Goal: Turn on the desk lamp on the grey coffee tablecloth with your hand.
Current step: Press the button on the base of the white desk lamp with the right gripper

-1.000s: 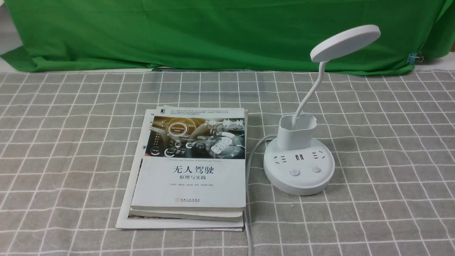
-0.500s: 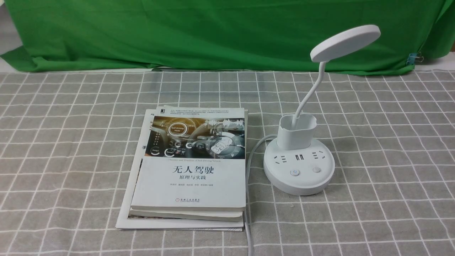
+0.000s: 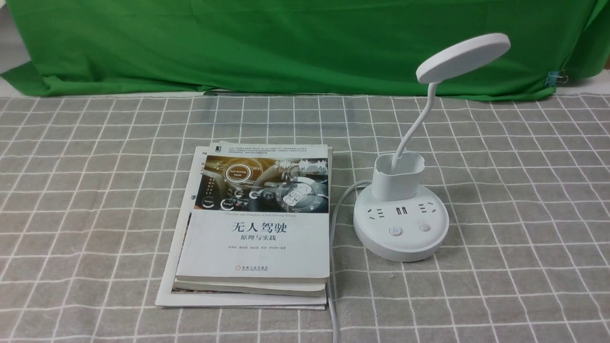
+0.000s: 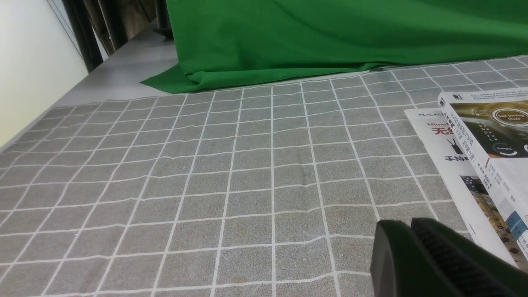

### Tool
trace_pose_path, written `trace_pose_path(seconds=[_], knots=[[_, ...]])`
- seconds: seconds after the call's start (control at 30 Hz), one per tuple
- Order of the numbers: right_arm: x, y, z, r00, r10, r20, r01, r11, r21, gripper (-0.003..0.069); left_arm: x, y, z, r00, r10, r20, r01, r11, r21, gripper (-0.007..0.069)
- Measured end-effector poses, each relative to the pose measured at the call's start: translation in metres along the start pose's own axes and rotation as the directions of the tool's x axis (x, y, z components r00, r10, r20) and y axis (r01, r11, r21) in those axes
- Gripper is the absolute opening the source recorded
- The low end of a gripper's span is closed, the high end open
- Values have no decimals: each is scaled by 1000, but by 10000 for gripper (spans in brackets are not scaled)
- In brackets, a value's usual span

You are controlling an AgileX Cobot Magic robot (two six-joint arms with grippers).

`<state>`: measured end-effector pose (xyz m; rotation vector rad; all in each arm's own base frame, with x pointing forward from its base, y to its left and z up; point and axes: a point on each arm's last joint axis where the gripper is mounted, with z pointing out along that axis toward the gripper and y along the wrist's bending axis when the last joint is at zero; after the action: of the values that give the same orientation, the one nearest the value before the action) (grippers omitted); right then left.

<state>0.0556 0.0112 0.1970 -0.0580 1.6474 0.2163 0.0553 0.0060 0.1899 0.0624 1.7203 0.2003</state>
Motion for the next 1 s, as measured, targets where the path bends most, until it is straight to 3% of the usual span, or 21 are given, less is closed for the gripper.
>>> trace_pose_path(seconds=[0.07,0.13,0.33,0.47,0.6,0.7,0.83,1.0], knots=[[-6,0,0,984,161,70,-161,987,-6,244,0,0,0,1000,0,0,0,1000,0,19],[-13,-2,-1,961,238,138,-238,971,-16,244,0,0,0,1000,0,0,0,1000,0,19],[-25,-4,-4,912,304,274,-306,951,-40,232,0,0,0,1000,0,0,0,1000,0,19],[-25,-4,-3,914,315,256,-316,948,-41,191,0,0,0,1000,0,0,0,1000,0,19],[-56,7,5,975,220,31,-220,975,-22,118,0,0,0,1000,0,0,0,1000,0,19],[-82,15,19,979,106,-176,-114,993,-39,88,0,0,0,1000,0,0,0,1000,0,19],[-106,22,60,862,-53,-504,-3,994,-109,54,0,0,0,1000,0,0,0,1000,0,19],[-100,22,119,687,-118,-717,12,988,-151,31,0,0,0,1000,0,0,0,1000,0,19]])
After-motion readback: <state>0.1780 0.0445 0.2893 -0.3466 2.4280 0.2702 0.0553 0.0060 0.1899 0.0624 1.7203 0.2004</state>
